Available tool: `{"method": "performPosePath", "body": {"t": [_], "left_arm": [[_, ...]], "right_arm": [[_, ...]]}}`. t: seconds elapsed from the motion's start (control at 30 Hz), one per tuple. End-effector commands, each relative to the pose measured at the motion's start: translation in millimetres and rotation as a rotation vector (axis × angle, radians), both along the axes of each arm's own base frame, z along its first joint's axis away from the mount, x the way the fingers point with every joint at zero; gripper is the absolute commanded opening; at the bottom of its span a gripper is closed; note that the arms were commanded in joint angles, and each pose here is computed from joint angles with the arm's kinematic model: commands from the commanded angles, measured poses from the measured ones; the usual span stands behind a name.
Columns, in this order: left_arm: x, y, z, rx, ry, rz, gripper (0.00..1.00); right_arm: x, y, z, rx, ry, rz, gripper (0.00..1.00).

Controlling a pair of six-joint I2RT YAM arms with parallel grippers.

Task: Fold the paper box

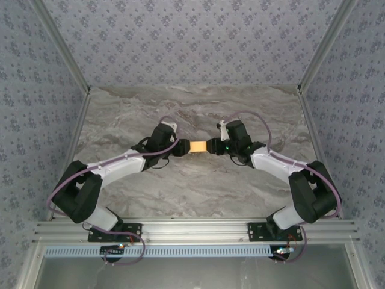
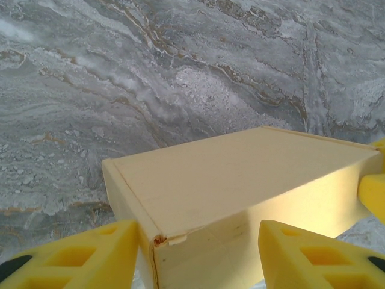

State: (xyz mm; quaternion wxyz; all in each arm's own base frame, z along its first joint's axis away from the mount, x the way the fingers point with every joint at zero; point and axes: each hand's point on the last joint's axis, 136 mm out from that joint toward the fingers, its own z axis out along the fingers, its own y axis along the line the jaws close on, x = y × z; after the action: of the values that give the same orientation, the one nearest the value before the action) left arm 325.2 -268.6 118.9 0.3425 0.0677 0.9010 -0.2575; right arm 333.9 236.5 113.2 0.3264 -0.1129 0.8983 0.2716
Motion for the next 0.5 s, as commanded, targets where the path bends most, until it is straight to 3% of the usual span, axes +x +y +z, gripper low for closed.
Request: {"method": "performPosePath", "body": {"t": [0.0,0.3,0.47], "left_arm": [[-25,-19,-8,-0.039,0.047,-0.094,0.55],[-41,-9,-46,0.024,0.111,-0.074,0.58],[-41,-4,-43,0.046,0.094,-0.065,0.62]], "right_arm": [[-28,11,-19,-0.034,0.055,0.073,0.42],[-48,-1,-63,-0.18,0.087,0.063,0.47],[-51,-5,-58,-0.206,0.078,0.067,0.55]]}}
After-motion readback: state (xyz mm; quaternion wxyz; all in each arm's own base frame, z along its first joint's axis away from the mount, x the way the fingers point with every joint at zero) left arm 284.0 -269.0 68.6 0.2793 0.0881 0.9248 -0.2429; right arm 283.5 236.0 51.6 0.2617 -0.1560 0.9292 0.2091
